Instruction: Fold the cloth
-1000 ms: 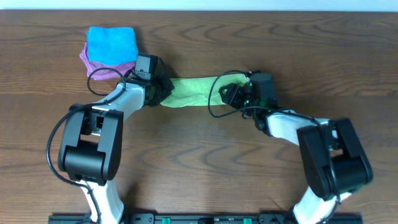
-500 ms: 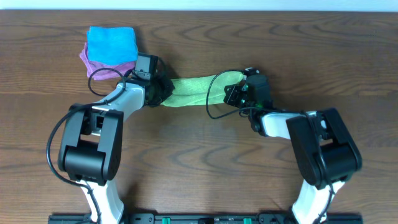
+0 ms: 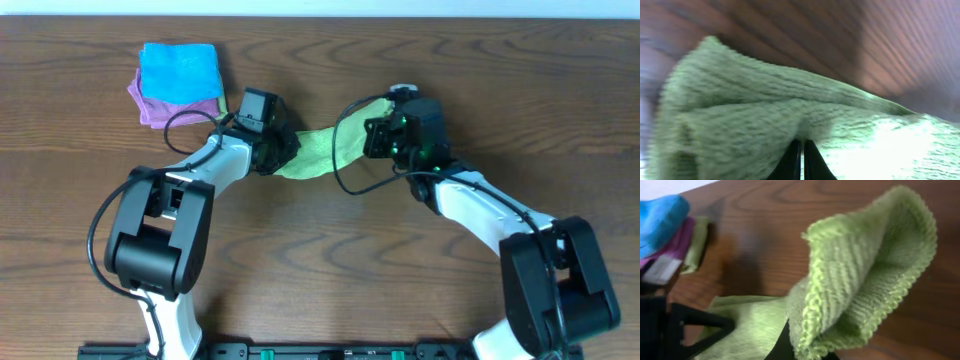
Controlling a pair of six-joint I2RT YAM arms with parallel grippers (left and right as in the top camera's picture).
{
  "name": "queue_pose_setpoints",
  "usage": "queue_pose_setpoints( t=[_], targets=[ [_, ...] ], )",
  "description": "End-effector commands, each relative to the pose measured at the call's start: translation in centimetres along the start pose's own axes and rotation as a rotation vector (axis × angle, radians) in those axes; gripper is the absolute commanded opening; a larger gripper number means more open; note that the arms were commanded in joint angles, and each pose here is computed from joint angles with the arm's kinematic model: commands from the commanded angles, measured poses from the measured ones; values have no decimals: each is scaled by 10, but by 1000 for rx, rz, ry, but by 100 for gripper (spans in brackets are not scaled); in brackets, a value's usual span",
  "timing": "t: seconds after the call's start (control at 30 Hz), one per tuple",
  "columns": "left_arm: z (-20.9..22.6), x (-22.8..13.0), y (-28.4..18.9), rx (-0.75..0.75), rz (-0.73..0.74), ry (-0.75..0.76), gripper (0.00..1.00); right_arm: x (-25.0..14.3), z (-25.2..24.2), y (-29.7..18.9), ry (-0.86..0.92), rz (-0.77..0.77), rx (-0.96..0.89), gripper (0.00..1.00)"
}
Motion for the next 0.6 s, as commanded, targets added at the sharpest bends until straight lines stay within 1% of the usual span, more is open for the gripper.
queue_pose_setpoints(
  t=[0.0,0.1,0.23,0.33,0.57],
  targets=[
    [-10,6,2,-18,-7,1,6,9,31,-1,-103,-24,49,1],
    [-12,8,1,-23,-12,4,6,1,45,1,-123,-8,72,1],
    [-14,9,1,-26,-14,5,6,-23,64,8,-155,45,101,1],
    [-13,9,0,-24,-15,3,6,-33,70,12,-169,65,105,1],
    [-8,27,-18,-22,-51,37,6,-41,75,13,-201,77,108,1]
  ],
)
Point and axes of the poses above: each gripper's point midway between its finger pads, its own y axis out along the fingers, its own z axis along the line the jaws close on, x = y × z, the point moved 4 cm from there along -y, back along the fingers, and after that the axes turned 6 degrees about y, right-handed, at the moved point
